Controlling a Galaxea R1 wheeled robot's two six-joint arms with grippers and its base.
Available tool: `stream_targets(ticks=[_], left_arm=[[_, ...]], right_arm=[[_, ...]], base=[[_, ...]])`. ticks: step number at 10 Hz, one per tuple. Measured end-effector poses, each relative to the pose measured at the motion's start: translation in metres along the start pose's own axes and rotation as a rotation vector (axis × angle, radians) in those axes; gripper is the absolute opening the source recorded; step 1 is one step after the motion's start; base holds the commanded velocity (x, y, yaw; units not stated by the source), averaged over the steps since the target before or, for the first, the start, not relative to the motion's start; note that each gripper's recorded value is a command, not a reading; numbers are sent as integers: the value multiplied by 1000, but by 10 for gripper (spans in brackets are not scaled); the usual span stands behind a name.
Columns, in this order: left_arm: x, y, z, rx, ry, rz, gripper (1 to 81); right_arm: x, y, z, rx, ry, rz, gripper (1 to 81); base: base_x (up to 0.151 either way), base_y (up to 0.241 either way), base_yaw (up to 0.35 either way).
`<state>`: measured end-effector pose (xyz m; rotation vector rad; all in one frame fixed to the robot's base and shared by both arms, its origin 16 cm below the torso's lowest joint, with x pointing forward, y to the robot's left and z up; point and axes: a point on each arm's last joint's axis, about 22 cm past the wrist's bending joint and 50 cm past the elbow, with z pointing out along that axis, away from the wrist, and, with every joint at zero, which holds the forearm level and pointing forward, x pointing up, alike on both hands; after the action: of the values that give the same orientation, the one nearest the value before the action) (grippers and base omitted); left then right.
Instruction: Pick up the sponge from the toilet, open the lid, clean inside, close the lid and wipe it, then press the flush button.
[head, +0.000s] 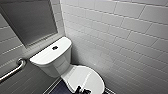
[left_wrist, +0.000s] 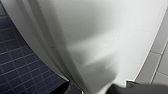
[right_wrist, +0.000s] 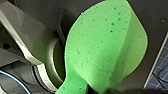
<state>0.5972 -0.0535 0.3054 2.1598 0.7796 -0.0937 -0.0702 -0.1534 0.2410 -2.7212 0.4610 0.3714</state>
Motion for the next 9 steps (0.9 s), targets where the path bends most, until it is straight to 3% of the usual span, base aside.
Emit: stream_targets(ticks=[2, 9], left_arm=[[-12, 17, 0, -44, -16, 4, 811], [-12, 17, 0, -45, -16, 7, 811]], right_arm=[[1, -1, 1, -4, -6, -1, 10], [2, 0, 1, -6, -8, -2, 10]], base=[[0, 0, 0], [0, 0, 0]])
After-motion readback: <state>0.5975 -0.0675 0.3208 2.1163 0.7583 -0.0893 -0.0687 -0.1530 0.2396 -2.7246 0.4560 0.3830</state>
